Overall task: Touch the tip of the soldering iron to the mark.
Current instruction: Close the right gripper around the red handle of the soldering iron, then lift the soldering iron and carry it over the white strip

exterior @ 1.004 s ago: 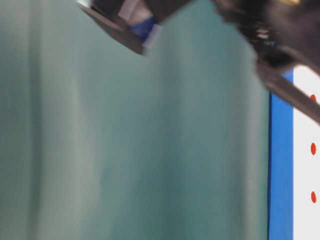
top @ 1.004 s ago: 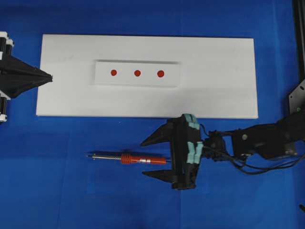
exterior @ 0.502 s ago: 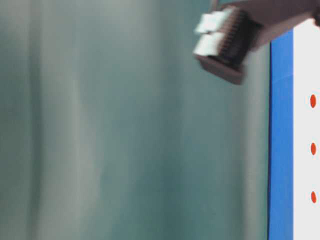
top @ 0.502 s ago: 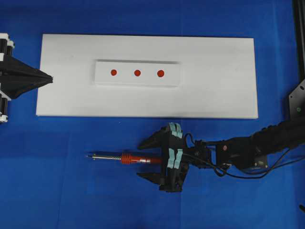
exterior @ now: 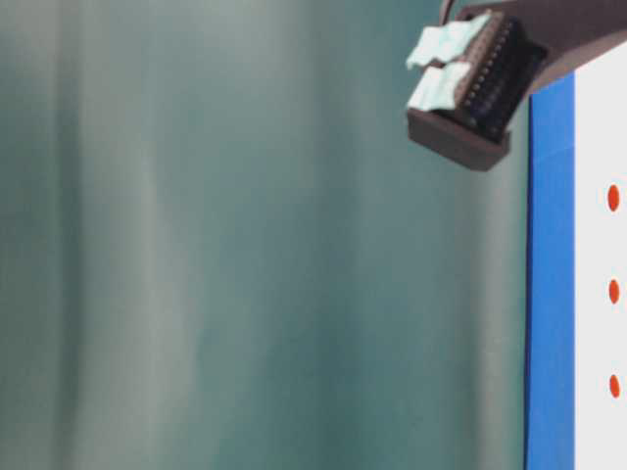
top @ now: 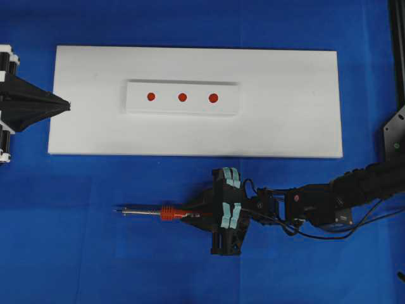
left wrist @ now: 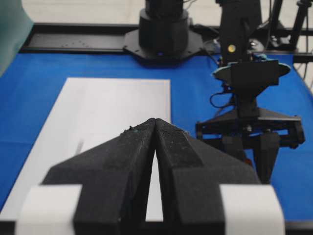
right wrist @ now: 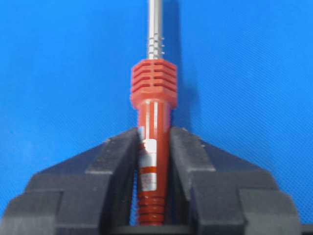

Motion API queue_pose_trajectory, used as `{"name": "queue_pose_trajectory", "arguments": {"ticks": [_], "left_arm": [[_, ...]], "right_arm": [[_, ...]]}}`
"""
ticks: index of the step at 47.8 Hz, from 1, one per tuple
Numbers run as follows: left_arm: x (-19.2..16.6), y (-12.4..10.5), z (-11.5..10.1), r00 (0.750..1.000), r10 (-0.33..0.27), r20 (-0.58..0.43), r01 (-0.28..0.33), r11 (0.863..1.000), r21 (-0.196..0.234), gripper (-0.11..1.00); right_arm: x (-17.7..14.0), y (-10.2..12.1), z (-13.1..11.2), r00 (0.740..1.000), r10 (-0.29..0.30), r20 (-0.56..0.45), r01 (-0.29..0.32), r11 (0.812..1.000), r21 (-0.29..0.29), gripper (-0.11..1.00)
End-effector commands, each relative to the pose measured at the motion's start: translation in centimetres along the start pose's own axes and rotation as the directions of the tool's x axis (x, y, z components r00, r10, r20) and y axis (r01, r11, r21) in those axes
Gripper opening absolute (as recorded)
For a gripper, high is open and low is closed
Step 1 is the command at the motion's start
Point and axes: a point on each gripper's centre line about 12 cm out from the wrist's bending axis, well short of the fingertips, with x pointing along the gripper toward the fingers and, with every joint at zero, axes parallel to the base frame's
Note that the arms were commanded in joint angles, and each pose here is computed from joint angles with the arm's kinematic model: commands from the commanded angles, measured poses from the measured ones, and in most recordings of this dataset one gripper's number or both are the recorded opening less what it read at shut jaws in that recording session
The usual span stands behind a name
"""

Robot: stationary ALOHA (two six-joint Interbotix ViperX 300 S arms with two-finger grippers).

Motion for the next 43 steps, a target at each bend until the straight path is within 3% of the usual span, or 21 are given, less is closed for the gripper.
{"name": "queue_pose_trajectory", "arguments": {"ticks": [1,11,21,33,43], "left_arm": [[0.1,0.1,0.4,1.0,0.003,0.017,-0.003,1.0,0.0,0.02],[0.1,0.0,0.5,1.0,0.001,0.018,-0.001,1.0,-0.002,0.02],[0.1,0.0,0.5,1.0,0.001,0.021,-0.001,1.0,-0.002,0.02],[0.1,0.0,0.5,1.0,0.001,0.026,-0.001,1.0,-0.003,0.02],[0.2,0.0,0.4,1.0,0.001,0.02,-0.001,1.0,-0.003,0.02]], "right_arm": [[-0.1,0.8,1.2,0.999,0.021,0.038,-0.021,1.0,0.005,0.06],[-1.0,1.0,2.4,0.998,0.029,0.049,-0.03,0.999,0.012,0.06],[-5.0,1.9,7.4,0.993,0.073,0.091,-0.076,0.997,0.03,0.06],[-9.6,2.8,12.7,0.988,0.132,0.079,-0.128,0.991,-0.045,0.06],[-10.9,2.2,14.2,0.989,0.134,0.065,-0.13,0.99,-0.056,0.06]]}}
